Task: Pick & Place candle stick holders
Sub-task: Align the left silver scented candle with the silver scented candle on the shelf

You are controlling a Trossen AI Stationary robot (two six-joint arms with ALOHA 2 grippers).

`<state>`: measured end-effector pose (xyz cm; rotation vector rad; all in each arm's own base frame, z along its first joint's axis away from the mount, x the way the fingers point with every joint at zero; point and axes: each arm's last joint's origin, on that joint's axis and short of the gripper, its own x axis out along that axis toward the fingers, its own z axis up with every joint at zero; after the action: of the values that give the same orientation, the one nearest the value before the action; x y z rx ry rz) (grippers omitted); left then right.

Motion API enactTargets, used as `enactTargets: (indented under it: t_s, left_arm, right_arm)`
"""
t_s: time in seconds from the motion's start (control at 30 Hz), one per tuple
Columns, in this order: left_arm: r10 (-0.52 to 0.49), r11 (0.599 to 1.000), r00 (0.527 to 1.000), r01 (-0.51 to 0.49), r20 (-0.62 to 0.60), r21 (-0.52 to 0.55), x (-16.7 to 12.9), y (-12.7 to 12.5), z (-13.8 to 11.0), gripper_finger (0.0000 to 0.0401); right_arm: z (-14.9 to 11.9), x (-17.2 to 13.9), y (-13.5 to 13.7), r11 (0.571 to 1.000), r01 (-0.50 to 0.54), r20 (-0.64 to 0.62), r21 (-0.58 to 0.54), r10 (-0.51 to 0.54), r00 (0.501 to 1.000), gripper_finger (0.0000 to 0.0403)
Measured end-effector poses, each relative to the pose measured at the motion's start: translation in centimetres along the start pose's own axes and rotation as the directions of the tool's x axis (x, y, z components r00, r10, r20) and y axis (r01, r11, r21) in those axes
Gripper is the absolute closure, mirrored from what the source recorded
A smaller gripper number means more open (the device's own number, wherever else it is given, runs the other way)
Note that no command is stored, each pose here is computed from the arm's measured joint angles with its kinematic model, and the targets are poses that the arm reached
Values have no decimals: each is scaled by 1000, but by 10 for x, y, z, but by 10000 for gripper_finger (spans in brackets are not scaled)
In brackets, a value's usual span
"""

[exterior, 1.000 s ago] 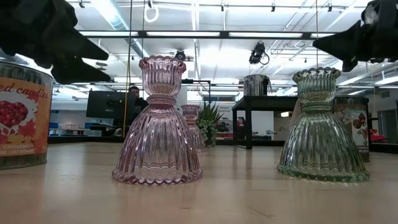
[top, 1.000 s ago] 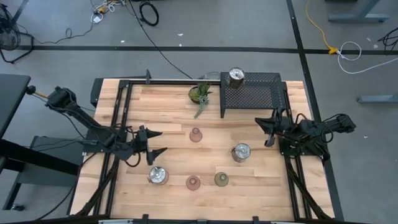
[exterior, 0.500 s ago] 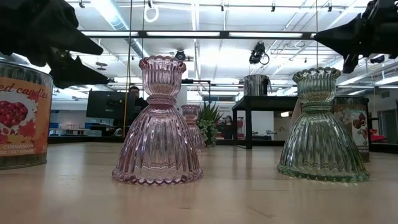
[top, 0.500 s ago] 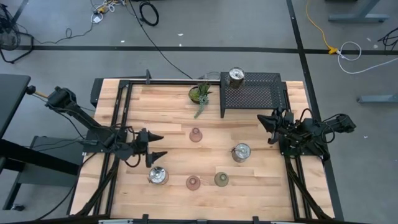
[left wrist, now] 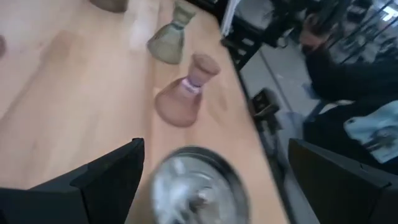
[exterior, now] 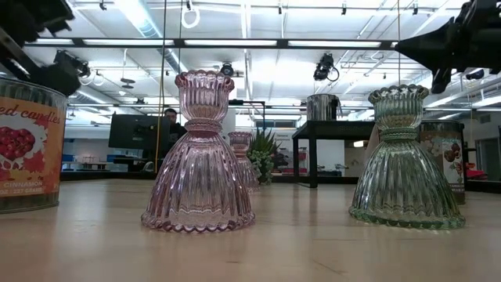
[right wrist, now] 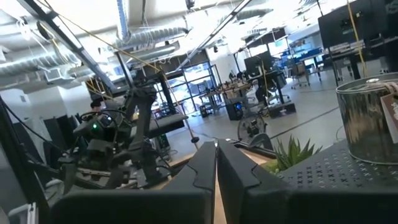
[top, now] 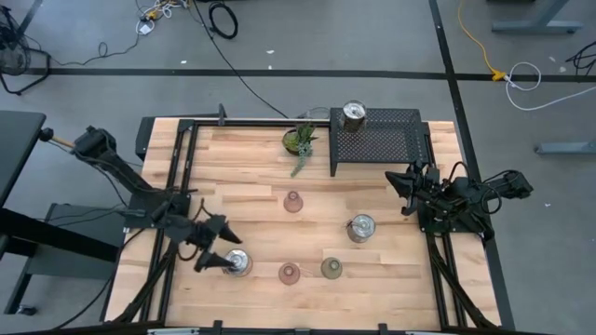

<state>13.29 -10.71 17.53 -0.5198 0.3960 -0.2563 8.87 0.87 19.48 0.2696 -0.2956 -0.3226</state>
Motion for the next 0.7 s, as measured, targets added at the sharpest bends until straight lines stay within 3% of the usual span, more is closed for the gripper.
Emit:
enactTargets:
  t_s: [0.23,0.37,0.5,0.7]
  left_arm:
    - [-110,993,993,112,45,-35,-26,-26,-9,4]
    - [-82,995,994,86,78,-49,-41,-38,-25,4]
    - [-36,999,992,36,119,1,-51,-45,-42,4]
    - [-3,999,997,-1,78,54,-49,-46,-65,4]
  right_arm:
    - [-1,0,0,1000,2,-12,5,-2,1000,385]
    - [-3,0,0,1000,4,-26,-5,-4,1000,385]
    - [-3,0,-1,1000,5,-30,-9,-5,1000,385]
    - [-4,0,-1,1000,7,-32,-14,-7,999,385]
